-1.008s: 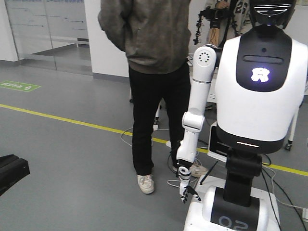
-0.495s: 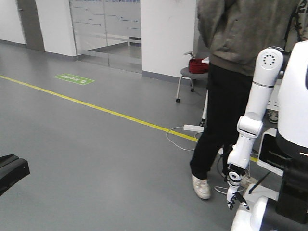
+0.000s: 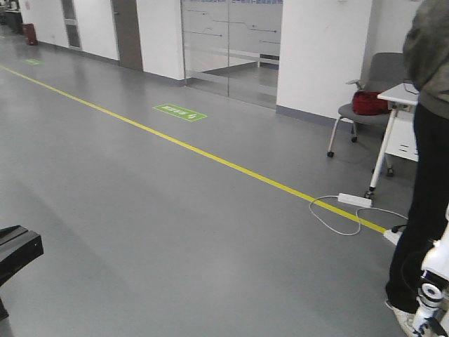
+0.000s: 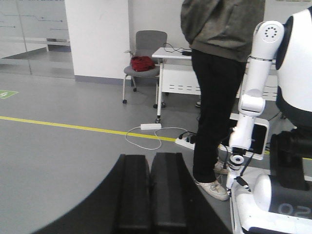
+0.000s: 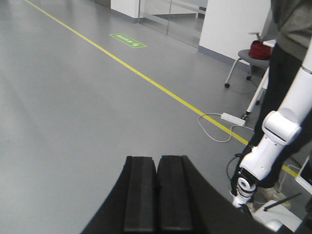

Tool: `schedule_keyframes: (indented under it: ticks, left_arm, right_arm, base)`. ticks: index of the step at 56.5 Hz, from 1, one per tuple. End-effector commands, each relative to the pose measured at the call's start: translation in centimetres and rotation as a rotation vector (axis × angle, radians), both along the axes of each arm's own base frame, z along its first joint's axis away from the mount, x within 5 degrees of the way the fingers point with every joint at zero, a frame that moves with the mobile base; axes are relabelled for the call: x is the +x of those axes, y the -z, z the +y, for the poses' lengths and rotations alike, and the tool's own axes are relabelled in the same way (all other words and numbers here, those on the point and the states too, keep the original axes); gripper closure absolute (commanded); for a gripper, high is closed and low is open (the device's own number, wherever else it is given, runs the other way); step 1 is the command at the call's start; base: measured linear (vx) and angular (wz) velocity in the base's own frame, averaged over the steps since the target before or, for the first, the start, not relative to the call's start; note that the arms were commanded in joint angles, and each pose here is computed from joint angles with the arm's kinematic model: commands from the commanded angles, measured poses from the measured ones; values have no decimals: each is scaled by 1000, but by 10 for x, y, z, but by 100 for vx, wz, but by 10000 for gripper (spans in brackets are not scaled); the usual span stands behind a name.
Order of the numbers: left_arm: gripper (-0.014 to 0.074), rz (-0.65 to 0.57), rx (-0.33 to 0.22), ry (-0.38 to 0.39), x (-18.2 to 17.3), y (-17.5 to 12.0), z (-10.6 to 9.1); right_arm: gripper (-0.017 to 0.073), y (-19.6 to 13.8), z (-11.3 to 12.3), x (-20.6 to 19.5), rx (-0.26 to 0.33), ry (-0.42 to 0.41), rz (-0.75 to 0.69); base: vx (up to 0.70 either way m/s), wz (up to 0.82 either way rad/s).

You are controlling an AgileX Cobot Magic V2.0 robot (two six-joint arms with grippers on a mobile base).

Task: Pick snacks and fruit into basket
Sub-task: 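Turn the base away from the robot holding the basket, then drive the base toward the black fruit display tables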

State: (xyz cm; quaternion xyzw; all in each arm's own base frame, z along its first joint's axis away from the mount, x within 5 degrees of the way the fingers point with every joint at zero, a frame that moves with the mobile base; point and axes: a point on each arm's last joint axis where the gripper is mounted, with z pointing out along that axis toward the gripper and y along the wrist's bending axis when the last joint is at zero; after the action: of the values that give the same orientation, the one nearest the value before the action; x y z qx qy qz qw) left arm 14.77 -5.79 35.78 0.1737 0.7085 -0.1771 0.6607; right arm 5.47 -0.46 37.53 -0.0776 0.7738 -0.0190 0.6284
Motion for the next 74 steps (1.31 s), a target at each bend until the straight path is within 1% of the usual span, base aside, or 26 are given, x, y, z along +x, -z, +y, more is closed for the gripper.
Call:
schedule_keyframes:
  ticks: [1, 27, 55, 74]
  left_arm:
    - [591, -39, 5, -22, -1, -11, 2]
    - [591, -39, 5, -22, -1, -11, 2]
    - [591, -39, 5, -22, -1, -11, 2]
    - [591, -38, 5, -20, -1, -10, 2]
  right_arm:
    - [568, -14, 1, 1, -14, -8, -94]
    - [568, -14, 1, 1, -14, -8, -94]
    - [568, -14, 1, 1, -14, -9, -94]
    - [568, -14, 1, 1, -14, -9, -94]
  base:
    - [13, 37]
    - [15, 34]
    - [17, 49]
    - [11, 28]
